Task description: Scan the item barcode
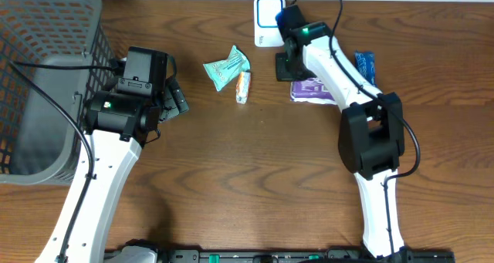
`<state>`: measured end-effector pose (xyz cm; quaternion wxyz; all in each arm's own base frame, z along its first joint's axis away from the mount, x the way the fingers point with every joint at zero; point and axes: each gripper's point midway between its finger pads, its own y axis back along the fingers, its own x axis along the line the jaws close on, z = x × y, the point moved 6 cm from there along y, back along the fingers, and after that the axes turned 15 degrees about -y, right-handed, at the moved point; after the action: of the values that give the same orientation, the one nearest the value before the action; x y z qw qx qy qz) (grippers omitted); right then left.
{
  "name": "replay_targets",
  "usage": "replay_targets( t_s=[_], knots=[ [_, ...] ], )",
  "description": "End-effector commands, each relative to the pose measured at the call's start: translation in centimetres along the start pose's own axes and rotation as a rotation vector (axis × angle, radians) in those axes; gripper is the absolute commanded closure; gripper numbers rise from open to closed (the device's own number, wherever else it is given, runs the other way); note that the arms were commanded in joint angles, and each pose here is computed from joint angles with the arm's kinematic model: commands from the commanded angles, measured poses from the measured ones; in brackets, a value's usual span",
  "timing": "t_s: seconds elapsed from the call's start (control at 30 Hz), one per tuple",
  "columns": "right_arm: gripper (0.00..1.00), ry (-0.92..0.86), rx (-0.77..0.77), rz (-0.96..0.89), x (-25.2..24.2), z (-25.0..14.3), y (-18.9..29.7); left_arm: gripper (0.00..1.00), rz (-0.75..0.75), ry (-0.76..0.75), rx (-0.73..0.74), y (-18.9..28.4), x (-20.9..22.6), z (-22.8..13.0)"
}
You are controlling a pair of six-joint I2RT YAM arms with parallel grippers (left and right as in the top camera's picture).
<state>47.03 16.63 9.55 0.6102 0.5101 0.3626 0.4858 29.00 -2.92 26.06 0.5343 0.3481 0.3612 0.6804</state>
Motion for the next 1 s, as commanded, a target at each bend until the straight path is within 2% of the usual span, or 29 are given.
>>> replay_targets(
  t_s=[0.0, 0.33, 0.4, 0.5, 0.53, 0.6, 0.63, 0.87, 0.97],
  knots=[
    [0.99, -0.05, -0.019, -0.08, -2.4, 1.0, -0.1, 0.02, -0.002, 0.01, 0.005, 0.0, 0.0, 0.0],
    [0.98, -0.075, -0.011, -0.04, -2.7, 2.0, 1.7, 0.02, -0.003, 0.01, 0.005, 0.0, 0.0, 0.0],
    [0.94, -0.07, 0.006, 0.013, -1.8, 2.0, 2.9, 0.02, -0.002, 0.01, 0.005, 0.0, 0.0, 0.0],
    [0.85, -0.007, 0.079, 0.205, 1.1, 1.4, 4.5, 0.02, -0.002, 0.01, 0.005, 0.0, 0.0, 0.0],
    [0.75, 0.02, 0.122, 0.31, 2.6, 0.8, 5.1, 0.02, -0.002, 0.01, 0.005, 0.0, 0.0, 0.0],
    [0.59, 0.042, 0.163, 0.398, 4.0, 0.1, 5.6, 0.02, -0.002, 0.01, 0.005, 0.0, 0.0, 0.0],
    [0.54, 0.052, 0.173, 0.414, 4.6, -0.3, 5.6, 0.02, -0.002, 0.01, 0.005, 0.0, 0.0, 0.0],
    [0.51, 0.14, 0.168, 0.447, 8.4, -3.1, 5.0, 0.02, -0.002, 0.01, 0.005, 0.0, 0.0, 0.0],
    [0.52, 0.11, 0.148, 0.423, 9.3, -3.7, 4.5, 0.02, -0.003, 0.01, 0.005, 0.0, 0.0, 0.0]
  ],
)
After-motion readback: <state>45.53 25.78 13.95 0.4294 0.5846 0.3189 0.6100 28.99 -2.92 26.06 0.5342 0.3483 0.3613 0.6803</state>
